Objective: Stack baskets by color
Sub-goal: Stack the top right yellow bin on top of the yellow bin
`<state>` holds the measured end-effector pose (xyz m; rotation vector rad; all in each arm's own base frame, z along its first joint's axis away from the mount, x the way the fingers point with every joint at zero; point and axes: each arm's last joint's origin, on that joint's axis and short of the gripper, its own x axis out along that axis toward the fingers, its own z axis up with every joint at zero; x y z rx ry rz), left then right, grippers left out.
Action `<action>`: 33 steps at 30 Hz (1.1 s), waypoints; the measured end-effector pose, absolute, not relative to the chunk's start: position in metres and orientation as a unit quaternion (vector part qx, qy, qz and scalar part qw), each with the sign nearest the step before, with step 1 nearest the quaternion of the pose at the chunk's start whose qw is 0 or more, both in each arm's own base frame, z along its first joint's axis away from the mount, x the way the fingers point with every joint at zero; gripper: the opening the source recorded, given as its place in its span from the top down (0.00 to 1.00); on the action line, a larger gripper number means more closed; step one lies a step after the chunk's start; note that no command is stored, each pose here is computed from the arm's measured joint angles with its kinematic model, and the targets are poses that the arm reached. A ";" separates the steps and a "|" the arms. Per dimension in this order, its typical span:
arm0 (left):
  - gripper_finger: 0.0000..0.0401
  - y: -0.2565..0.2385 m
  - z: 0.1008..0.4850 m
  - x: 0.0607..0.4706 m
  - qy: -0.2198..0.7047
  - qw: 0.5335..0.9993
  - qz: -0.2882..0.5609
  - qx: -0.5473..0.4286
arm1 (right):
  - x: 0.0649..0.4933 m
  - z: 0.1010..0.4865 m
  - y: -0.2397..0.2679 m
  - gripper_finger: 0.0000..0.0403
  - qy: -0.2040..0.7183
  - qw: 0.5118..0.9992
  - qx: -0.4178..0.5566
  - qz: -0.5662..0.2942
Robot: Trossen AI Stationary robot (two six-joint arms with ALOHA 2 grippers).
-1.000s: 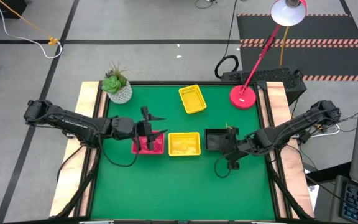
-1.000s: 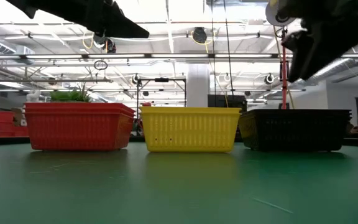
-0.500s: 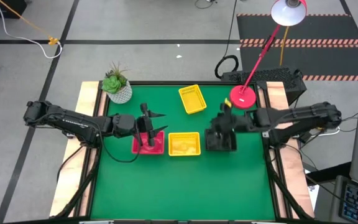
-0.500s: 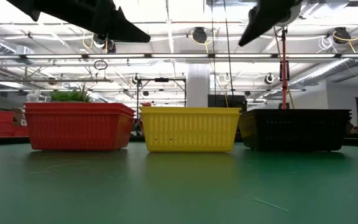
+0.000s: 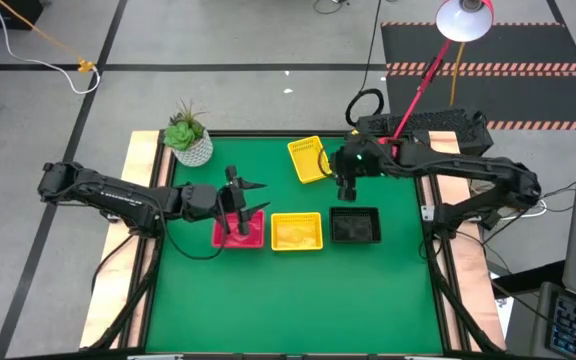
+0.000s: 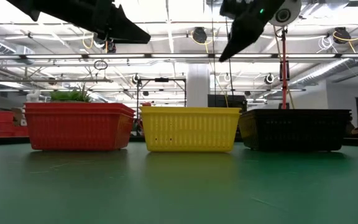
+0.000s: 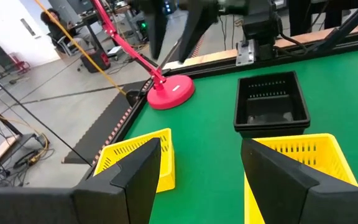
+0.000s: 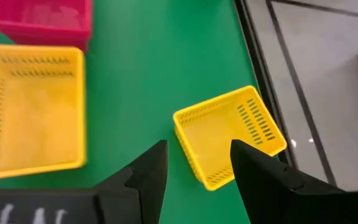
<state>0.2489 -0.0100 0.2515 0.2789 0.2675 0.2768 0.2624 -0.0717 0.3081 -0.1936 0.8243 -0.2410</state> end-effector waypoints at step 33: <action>0.44 -0.010 0.251 0.249 0.133 0.972 0.136 0.139 | 0.316 0.201 -0.135 0.58 0.494 0.865 -0.092 0.006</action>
